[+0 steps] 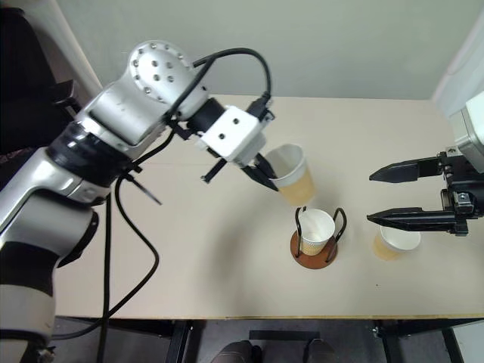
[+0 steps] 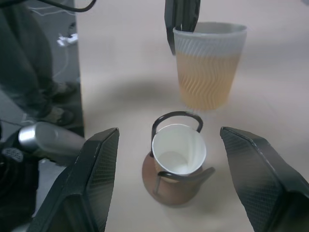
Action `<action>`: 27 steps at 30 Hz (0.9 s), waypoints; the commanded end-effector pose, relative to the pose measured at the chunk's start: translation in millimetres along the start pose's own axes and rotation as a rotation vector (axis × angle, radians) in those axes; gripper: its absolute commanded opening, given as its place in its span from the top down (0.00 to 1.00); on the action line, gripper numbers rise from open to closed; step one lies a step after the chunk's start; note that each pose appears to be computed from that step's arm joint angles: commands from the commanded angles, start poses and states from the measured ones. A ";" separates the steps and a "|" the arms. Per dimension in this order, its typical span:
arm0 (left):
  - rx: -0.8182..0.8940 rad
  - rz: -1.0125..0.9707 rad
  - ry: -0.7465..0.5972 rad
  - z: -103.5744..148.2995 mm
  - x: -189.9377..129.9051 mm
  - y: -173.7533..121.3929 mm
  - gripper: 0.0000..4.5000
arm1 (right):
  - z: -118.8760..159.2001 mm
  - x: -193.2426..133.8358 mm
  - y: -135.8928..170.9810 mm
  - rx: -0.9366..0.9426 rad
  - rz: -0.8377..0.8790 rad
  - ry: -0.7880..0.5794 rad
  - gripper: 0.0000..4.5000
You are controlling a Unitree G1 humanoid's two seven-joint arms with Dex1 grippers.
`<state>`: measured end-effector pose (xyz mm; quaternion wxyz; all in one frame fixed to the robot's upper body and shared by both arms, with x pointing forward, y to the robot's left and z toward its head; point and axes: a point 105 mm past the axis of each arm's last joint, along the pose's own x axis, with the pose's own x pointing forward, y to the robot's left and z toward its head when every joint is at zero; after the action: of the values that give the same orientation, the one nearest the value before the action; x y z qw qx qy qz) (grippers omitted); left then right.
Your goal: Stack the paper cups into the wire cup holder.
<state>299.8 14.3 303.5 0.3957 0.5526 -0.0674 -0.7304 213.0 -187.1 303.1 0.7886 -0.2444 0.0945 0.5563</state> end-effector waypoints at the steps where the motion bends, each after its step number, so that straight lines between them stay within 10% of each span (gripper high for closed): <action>1: 0.070 -0.015 -0.012 10.2 -1.6 13.1 0.98 | 7.8 -4.6 7.1 -0.032 -0.041 -0.016 0.23; 27: 0.189 -0.226 0.015 0.5 55.4 -2.8 0.98 | 0.4 -3.4 15.9 -0.003 -0.106 0.008 0.23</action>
<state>295.0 -20.2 257.7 0.2800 0.5811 -0.0592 -0.7619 201.6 -185.3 290.1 0.8147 -0.2329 0.1036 0.5209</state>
